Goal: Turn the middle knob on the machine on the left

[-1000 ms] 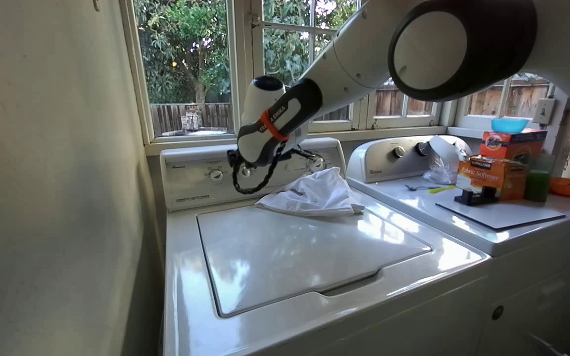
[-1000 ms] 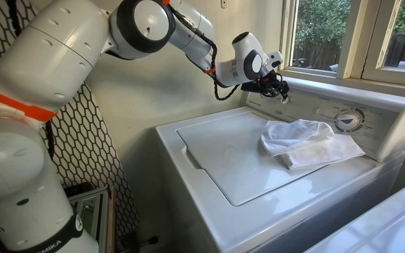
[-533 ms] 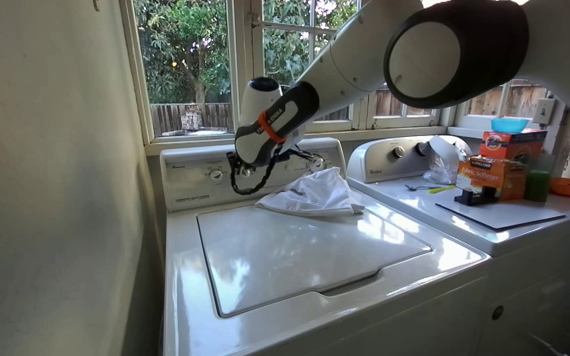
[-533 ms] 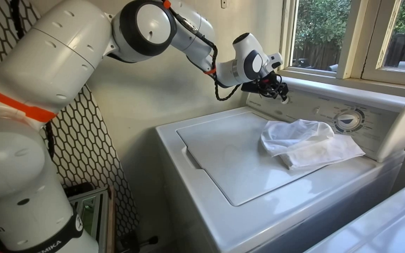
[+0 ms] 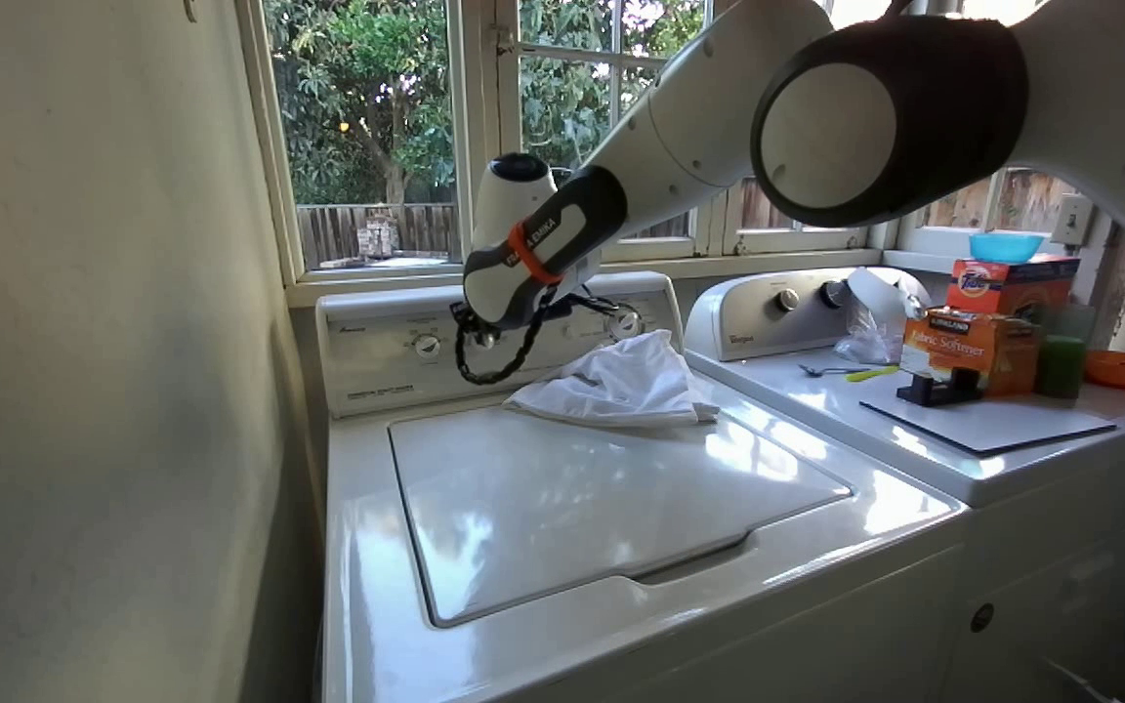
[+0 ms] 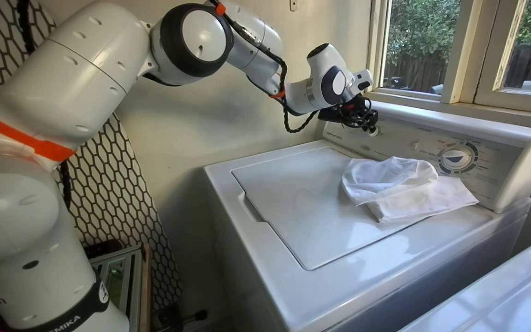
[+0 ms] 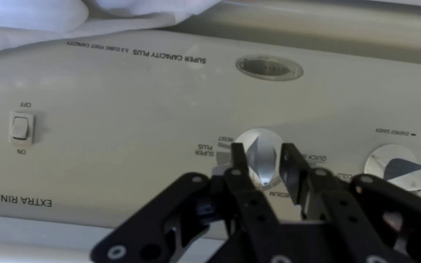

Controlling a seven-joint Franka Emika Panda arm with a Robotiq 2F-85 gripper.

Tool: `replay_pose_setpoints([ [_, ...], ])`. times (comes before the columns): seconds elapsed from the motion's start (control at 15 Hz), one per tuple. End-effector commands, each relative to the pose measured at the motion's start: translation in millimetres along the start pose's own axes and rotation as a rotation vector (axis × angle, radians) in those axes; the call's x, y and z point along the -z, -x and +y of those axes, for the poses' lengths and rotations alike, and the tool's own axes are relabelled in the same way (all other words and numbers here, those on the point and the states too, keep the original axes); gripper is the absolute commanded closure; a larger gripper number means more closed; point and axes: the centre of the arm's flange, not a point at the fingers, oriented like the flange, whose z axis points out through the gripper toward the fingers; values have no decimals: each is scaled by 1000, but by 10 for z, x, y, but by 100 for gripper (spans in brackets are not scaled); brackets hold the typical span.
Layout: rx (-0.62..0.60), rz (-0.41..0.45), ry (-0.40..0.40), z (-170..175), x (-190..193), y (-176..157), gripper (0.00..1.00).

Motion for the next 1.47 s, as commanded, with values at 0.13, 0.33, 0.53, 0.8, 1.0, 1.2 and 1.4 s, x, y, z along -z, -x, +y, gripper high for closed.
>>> replay_pose_setpoints([
  [0.13,-2,-12,25,-95,-111,-39,94],
  [0.33,1,-13,27,-97,-117,-43,88],
  [0.53,-22,-28,5,-85,-106,-56,97],
  [0.8,-130,-61,-83,-23,-62,-143,97],
  [1.0,-252,-97,-171,59,-60,-181,97],
  [1.2,-375,-132,-251,151,-67,-209,97],
  [1.4,-487,-161,-324,234,-84,-221,97],
])
